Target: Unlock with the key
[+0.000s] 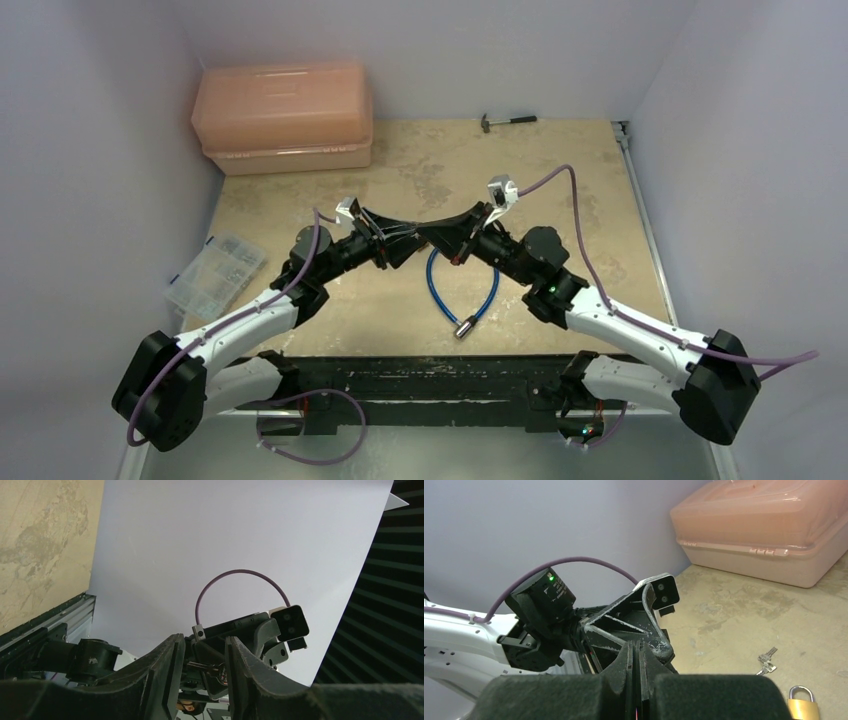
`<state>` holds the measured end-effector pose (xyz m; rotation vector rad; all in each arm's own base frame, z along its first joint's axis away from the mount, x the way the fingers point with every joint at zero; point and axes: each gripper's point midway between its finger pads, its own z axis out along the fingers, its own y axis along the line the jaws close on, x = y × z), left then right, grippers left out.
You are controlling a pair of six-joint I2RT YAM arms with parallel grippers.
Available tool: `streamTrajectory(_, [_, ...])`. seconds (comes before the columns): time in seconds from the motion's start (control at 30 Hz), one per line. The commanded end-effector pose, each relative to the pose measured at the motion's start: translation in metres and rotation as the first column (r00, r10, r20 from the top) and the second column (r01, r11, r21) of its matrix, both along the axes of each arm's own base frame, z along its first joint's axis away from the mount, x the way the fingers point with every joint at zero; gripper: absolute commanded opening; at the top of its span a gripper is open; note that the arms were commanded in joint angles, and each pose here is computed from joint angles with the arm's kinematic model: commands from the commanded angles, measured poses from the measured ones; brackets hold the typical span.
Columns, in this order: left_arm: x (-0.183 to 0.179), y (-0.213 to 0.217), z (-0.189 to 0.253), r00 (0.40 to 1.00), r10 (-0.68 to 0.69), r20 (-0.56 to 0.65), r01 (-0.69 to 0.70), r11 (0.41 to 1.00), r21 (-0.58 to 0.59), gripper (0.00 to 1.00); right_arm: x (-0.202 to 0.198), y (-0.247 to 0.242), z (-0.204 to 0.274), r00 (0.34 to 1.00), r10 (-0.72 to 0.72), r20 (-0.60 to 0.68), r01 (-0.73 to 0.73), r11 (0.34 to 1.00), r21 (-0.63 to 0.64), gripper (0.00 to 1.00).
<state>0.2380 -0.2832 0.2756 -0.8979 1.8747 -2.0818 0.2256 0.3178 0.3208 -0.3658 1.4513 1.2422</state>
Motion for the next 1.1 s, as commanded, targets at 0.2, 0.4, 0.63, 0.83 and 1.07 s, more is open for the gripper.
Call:
streamTrajectory(0.2, [-0.004, 0.000, 0.017, 1.000, -0.016, -0.017, 0.015, 0.998, -0.062, 0.31, -0.010, 0.001, 0.002, 0.997, 0.040, 0.070, -0.042, 0.999, 0.028, 0.00])
streamTrajectory(0.4, [-0.005, 0.002, 0.011, 1.000, -0.007, -0.024, 0.006, 0.999, -0.047, 0.22, -0.011, 0.001, -0.004, 0.997, 0.043, 0.067, -0.044, 0.999, 0.018, 0.00])
streamTrajectory(0.63, [-0.003, 0.004, 0.005, 1.000, 0.011, -0.017, -0.012, 1.000, -0.026, 0.03, -0.013, -0.001, -0.012, 0.998, 0.043, 0.053, -0.043, 0.999, 0.002, 0.00])
streamTrajectory(0.83, [-0.001, 0.004, -0.003, 1.000, 0.023, 0.011, -0.023, 1.000, -0.004, 0.00, -0.016, -0.006, -0.023, 0.999, 0.039, 0.033, -0.039, 0.999, -0.015, 0.00])
streamTrajectory(1.07, [0.014, 0.009, 0.001, 0.976, 0.030, 0.216, -0.072, 0.980, 0.188, 0.00, -0.026, -0.007, -0.036, 0.993, 0.074, -0.092, -0.083, 0.992, -0.098, 0.28])
